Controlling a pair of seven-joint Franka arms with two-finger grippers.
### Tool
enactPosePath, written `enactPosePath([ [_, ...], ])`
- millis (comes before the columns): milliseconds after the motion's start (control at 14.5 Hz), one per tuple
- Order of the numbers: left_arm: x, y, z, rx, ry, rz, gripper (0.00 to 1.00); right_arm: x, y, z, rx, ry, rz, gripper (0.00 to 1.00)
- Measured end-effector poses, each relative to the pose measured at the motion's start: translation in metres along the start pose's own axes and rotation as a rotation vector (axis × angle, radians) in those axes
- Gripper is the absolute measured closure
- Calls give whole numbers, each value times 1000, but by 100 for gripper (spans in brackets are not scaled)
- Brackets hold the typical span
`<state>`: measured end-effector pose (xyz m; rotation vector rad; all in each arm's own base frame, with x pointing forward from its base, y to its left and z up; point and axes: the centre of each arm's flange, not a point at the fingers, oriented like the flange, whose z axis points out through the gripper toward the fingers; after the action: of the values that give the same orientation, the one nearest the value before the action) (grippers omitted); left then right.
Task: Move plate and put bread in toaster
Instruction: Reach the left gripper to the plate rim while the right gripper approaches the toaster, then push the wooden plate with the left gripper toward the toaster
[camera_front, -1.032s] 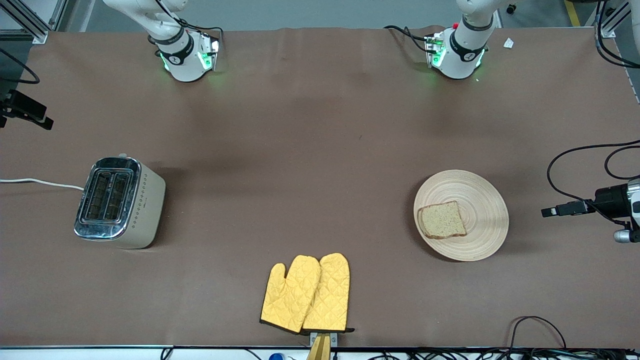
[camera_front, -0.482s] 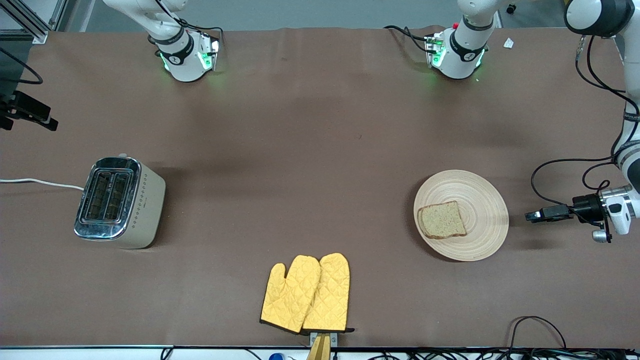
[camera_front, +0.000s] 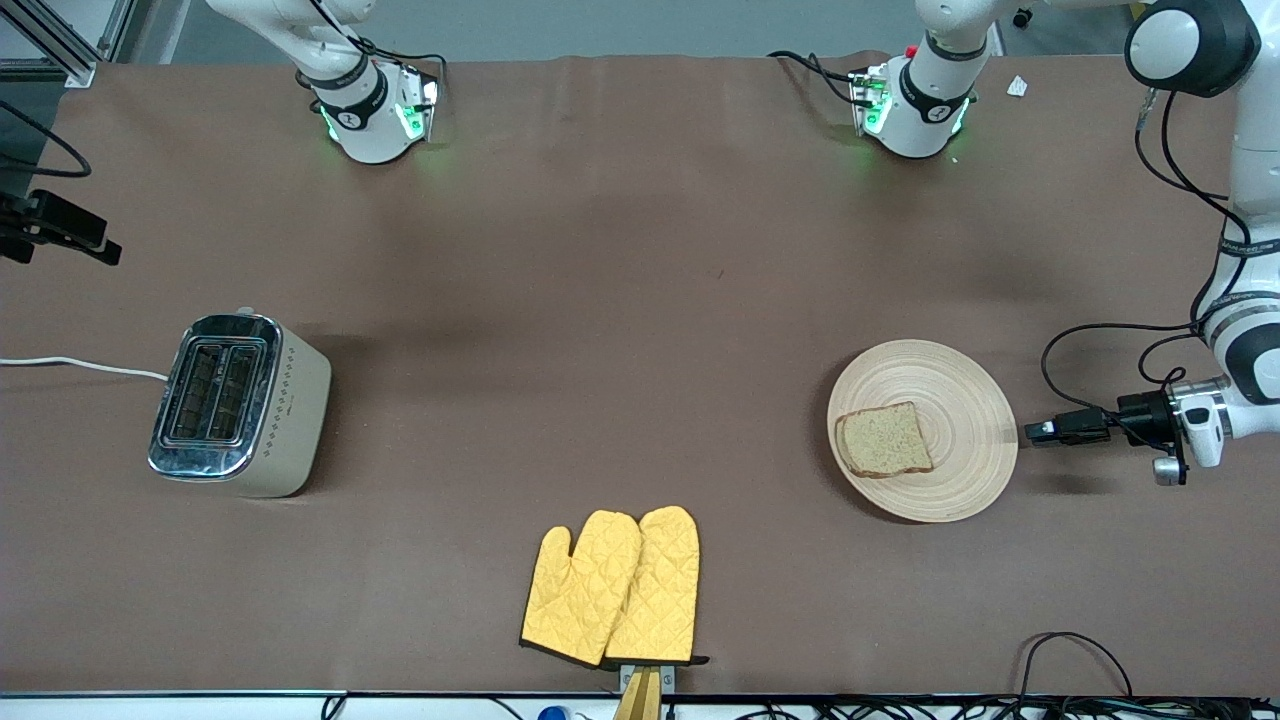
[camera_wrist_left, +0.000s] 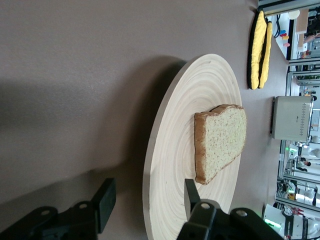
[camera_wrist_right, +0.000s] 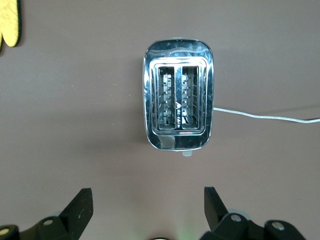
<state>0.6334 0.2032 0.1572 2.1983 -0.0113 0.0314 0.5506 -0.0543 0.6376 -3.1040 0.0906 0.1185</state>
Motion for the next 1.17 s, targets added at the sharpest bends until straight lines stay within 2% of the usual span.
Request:
enactPosePath([
  [138,1,-1,7,-17,0,11,46,5,6,12,8,-7,5,1],
  [344,0,-2,14,-30,-8,10,51,18,6,38,10,4,5,1],
  [482,-1,-5,18,-37,-14,16,59,26,5,53,10,25,4,1],
  [688,-3,-7,23,-61,-20,22,62,42,-10,90,51,58,-9,1],
  [826,-5,-11,30,-82,-21,40,76,50,-40,114,63,55,-2,1],
  [894,-7,-14,33,-88,-22,46,76,55,-61,125,63,54,20,1],
  [1032,-8,-18,37,-93,-23,55,87,64,-108,149,78,57,71,1],
  [1170,-6,-15,36,-114,-17,72,90,73,-157,179,113,60,143,2],
])
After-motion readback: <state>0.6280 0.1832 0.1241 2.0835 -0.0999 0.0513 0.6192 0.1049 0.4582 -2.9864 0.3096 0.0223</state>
